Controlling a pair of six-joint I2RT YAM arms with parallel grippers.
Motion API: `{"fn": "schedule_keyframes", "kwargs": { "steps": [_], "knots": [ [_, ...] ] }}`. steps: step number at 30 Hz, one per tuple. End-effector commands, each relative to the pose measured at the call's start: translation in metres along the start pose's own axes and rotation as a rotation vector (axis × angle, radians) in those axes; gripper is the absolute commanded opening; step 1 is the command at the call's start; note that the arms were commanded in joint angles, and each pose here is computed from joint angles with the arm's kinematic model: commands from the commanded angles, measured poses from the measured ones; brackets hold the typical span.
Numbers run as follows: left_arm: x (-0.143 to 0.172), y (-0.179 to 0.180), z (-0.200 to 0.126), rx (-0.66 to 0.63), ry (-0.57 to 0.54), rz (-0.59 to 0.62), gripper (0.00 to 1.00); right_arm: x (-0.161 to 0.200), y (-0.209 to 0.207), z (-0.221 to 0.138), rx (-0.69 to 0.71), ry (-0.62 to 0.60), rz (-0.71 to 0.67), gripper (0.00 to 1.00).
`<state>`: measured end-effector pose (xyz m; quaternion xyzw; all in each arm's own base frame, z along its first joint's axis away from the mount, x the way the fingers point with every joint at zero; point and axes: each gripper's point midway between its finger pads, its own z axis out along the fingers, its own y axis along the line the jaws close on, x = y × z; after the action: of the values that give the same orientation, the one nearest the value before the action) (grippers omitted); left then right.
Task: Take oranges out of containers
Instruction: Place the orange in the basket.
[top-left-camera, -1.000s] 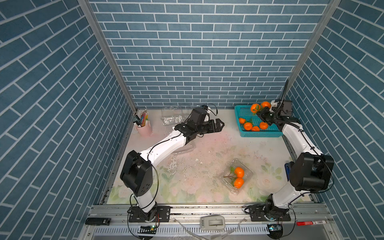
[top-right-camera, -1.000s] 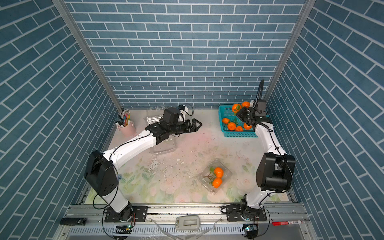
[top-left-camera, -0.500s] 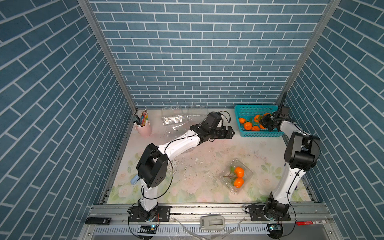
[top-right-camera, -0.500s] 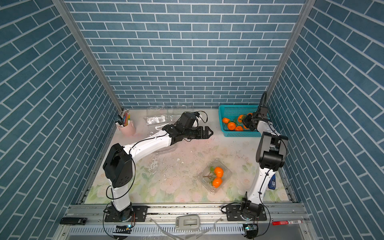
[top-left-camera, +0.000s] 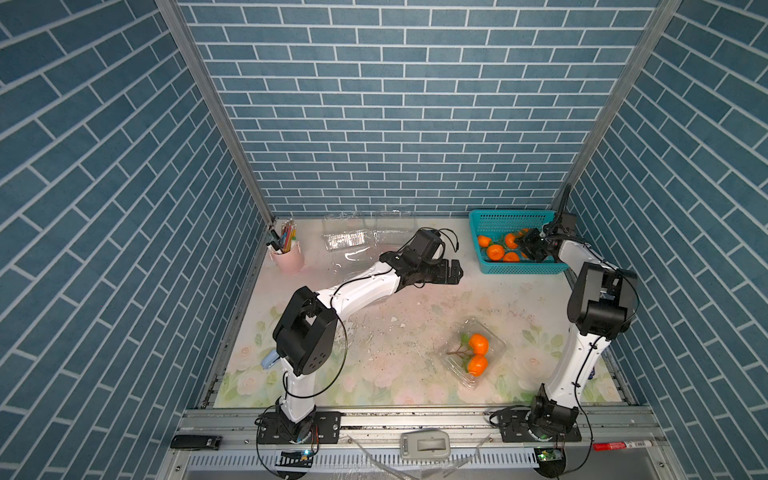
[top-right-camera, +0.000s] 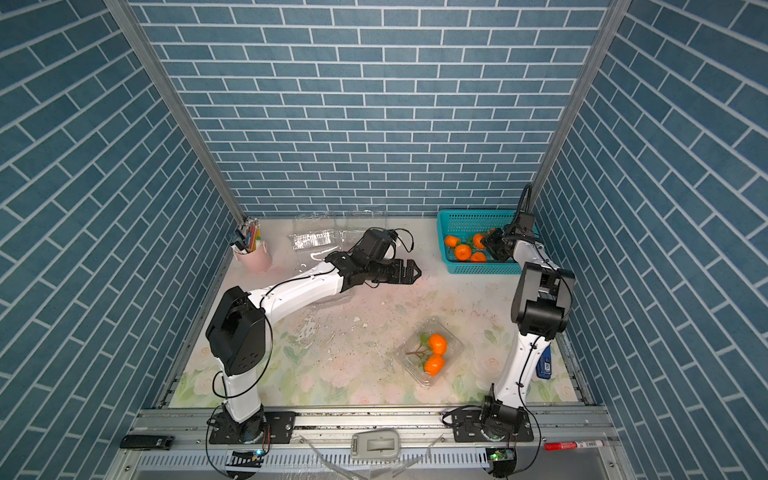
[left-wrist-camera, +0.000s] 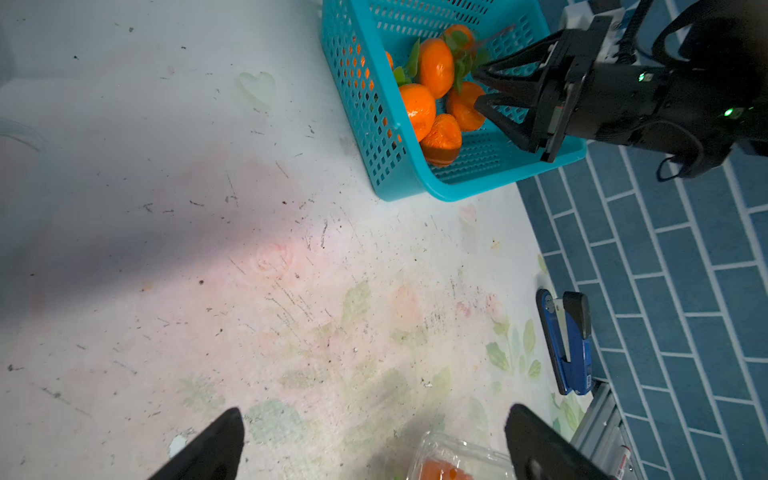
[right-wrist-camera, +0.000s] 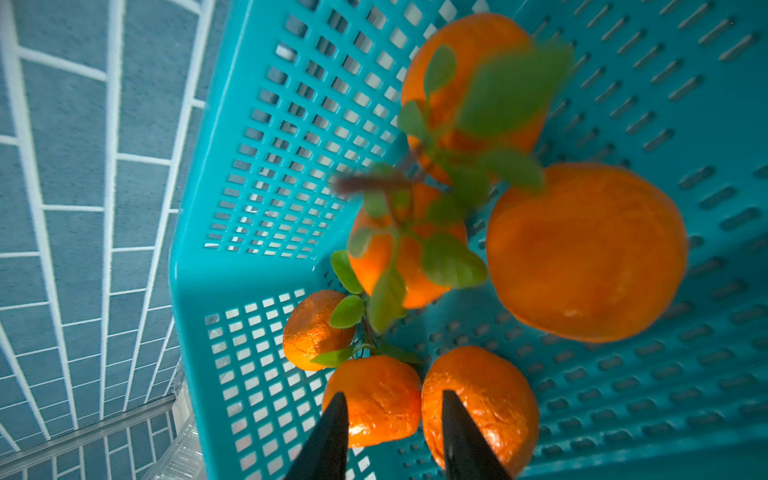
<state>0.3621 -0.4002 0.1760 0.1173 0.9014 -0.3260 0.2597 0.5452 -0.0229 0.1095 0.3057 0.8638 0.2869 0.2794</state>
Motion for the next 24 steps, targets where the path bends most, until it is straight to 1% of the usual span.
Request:
{"fn": "schedule_keyframes", "kwargs": {
  "steps": [1, 4, 7, 8, 14, 20, 21, 24],
  "knots": [
    [0.01, 0.015, -0.005, -0.064, 0.025, 0.025, 0.99, -0.009, 0.029, -0.029, -0.036, -0.034, -0.057, 0.42],
    [0.011, 0.021, -0.01, -0.085, 0.011, 0.018, 0.99, -0.007, 0.04, -0.039, -0.048, -0.04, -0.086, 0.49],
    [0.014, 0.024, -0.015, -0.096, 0.007, 0.011, 0.99, -0.002, 0.051, -0.048, -0.066, -0.046, -0.119, 0.52],
    [0.015, 0.025, -0.017, -0.098, 0.008, 0.012, 0.99, 0.0, 0.054, -0.049, -0.075, -0.045, -0.128, 0.54],
    [0.017, 0.027, -0.034, -0.111, -0.008, 0.009, 0.99, 0.022, 0.076, -0.062, -0.083, -0.041, -0.206, 0.64],
    [0.022, 0.031, -0.054, -0.124, -0.026, 0.004, 0.99, 0.057, 0.101, -0.081, -0.094, -0.037, -0.301, 0.75],
    [0.023, 0.033, -0.057, -0.129, -0.03, -0.002, 0.99, 0.064, 0.105, -0.084, -0.093, -0.035, -0.324, 0.8],
    [0.027, 0.035, -0.065, -0.122, -0.038, -0.023, 1.0, 0.087, 0.11, -0.093, -0.082, -0.016, -0.378, 0.82]
  ]
}}
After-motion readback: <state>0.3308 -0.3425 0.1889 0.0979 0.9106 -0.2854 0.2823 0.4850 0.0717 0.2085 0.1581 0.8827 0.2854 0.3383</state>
